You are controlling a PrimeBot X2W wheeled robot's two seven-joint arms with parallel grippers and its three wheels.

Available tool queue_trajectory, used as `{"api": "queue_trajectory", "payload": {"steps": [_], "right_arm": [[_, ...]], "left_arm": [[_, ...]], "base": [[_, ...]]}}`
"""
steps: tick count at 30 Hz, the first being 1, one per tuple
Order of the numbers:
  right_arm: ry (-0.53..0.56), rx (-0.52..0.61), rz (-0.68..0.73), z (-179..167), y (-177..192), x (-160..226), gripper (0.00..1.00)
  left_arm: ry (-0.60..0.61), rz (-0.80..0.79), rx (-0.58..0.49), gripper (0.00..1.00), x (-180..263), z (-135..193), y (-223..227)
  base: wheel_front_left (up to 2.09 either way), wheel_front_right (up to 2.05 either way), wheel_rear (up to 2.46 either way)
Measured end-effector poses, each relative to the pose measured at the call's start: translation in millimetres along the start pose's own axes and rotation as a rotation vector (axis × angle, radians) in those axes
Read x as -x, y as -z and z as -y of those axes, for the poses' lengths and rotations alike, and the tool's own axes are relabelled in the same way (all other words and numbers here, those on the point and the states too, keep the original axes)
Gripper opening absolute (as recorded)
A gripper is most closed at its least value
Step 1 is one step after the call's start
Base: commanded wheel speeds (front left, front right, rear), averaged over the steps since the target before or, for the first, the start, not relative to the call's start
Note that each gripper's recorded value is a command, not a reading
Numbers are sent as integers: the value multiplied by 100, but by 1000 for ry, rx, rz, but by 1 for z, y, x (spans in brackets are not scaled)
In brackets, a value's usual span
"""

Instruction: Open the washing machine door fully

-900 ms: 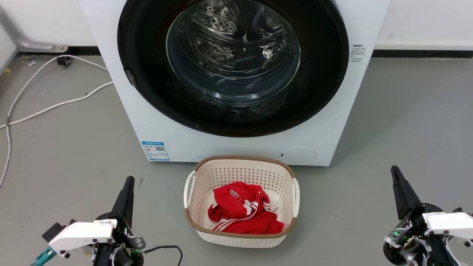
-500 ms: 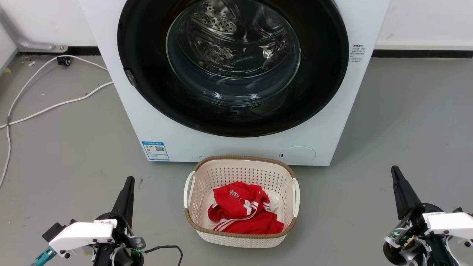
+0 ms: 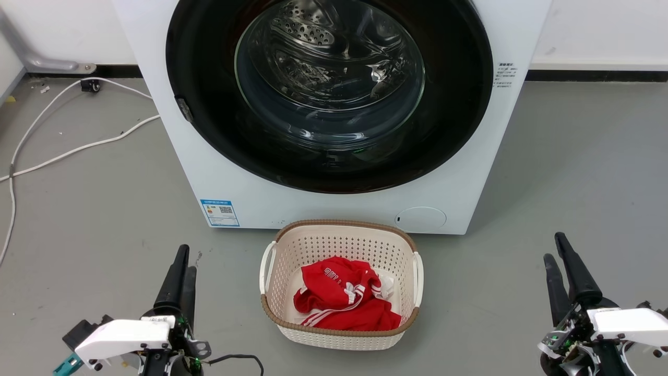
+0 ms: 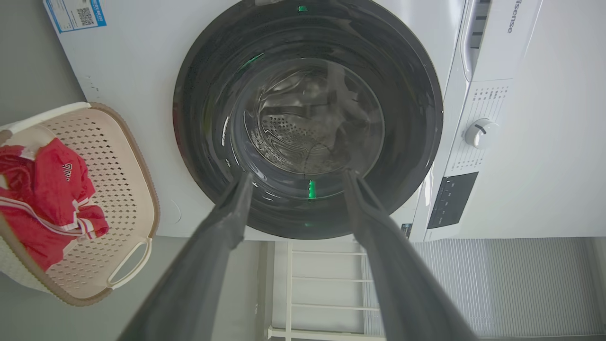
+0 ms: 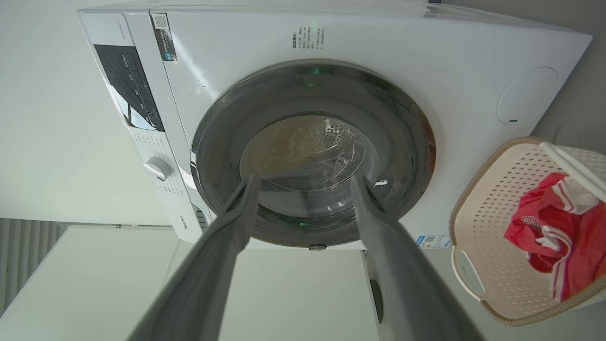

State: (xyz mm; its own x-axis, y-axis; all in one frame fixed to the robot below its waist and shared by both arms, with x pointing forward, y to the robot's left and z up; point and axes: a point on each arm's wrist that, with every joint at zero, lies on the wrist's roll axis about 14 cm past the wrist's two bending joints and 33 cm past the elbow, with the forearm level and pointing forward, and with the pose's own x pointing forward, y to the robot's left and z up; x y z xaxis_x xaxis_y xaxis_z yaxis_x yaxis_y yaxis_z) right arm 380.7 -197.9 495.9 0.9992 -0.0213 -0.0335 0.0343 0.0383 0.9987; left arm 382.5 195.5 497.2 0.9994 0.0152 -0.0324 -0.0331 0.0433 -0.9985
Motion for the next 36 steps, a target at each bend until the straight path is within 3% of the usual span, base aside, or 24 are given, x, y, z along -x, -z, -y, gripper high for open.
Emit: {"api": "queue_trajectory", "payload": {"steps": [5, 22, 36], "right_arm": [[-20, 84, 12, -7, -1, 0, 100], [-104, 521, 43, -35, -1, 1, 100], [-133, 839, 47, -40, 6, 5, 100]], "left_arm": [[32, 11, -90, 100, -2, 11, -1], [137, 45, -494, 100, -5, 46, 2], [178, 49, -783, 100, -4, 56, 14]], "base": [[0, 0, 0], [0, 0, 0], [0, 0, 0]]}}
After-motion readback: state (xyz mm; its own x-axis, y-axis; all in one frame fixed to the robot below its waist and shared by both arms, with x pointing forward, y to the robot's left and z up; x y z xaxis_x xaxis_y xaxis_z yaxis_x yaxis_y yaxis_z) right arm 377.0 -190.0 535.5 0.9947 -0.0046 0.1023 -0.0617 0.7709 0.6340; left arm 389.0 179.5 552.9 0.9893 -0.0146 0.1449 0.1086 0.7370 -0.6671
